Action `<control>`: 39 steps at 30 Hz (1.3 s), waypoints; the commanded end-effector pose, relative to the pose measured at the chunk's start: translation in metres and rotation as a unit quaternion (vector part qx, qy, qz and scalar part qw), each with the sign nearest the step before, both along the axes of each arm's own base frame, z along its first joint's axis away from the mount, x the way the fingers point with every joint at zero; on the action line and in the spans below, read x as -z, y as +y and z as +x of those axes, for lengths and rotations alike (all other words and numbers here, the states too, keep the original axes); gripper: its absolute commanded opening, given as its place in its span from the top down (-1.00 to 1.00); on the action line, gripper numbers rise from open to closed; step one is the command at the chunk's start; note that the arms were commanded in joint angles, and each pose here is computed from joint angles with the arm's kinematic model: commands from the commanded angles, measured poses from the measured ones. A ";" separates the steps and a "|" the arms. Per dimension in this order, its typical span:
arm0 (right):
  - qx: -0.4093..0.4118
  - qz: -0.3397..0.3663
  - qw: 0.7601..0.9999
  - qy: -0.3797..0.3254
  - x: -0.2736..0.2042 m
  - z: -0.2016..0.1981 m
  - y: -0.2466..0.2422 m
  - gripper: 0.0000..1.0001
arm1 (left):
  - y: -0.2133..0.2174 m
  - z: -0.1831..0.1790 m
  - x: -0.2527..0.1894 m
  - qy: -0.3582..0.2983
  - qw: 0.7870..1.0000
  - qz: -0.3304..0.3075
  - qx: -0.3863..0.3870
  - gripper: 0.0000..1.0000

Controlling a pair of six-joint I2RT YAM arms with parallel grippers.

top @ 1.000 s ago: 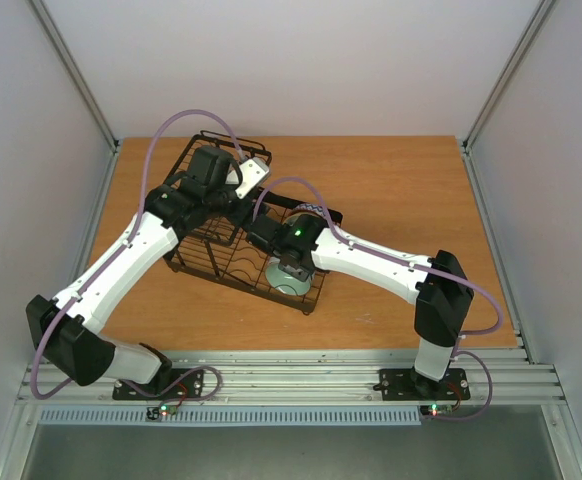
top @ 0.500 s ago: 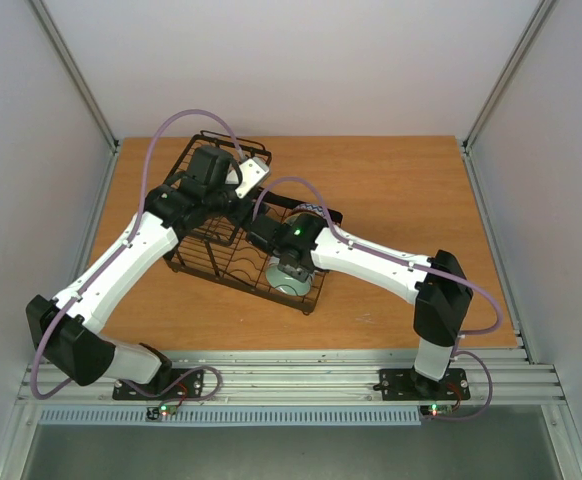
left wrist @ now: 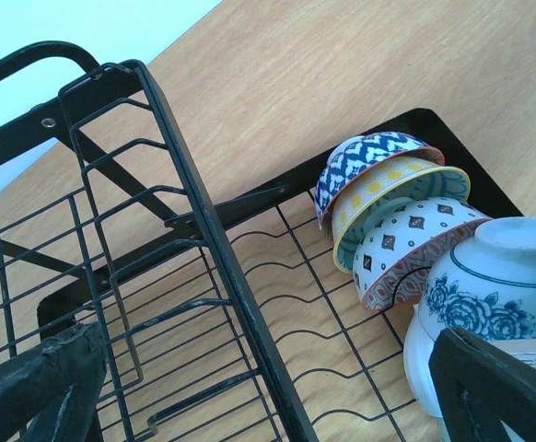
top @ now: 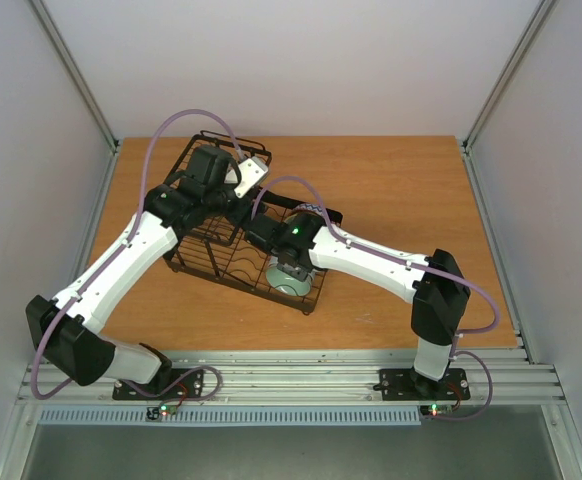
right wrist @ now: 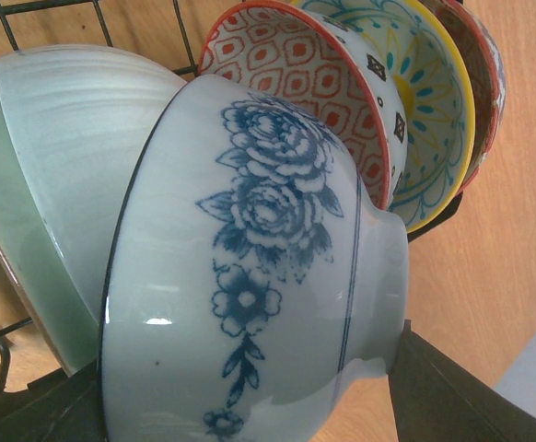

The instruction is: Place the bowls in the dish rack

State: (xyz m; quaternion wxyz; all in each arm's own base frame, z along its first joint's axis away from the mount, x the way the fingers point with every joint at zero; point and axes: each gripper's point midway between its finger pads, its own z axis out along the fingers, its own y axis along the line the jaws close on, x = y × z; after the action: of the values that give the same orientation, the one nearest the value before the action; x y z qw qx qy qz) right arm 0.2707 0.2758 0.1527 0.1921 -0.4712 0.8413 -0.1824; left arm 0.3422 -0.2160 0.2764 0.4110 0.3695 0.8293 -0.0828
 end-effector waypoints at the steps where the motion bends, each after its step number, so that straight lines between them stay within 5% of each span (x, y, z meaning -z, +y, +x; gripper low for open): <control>1: -0.038 0.037 0.998 -0.020 0.007 0.012 0.042 0.97 | -0.040 -0.027 -0.025 0.006 0.994 -0.084 0.071 -0.93; 14: 0.017 0.035 0.982 -0.187 -0.035 0.047 0.022 0.97 | -0.038 -0.026 -0.028 -0.001 0.995 -0.081 0.066 -0.94; 26: -0.014 0.081 0.973 -0.214 -0.062 0.013 0.017 0.97 | -0.009 -0.011 -0.058 -0.071 0.996 -0.048 -0.001 -0.93; 39: 0.002 0.086 0.973 -0.213 -0.065 -0.001 -0.002 0.97 | -0.012 -0.013 -0.054 -0.064 0.997 -0.052 0.007 -0.94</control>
State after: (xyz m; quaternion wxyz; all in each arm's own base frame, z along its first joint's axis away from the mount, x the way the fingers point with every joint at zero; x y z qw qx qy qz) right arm 0.2749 0.2822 0.2035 0.3858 -0.4271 0.7883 -0.2178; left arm 0.3266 -0.2248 0.3115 0.4546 0.3656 0.8065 -0.0960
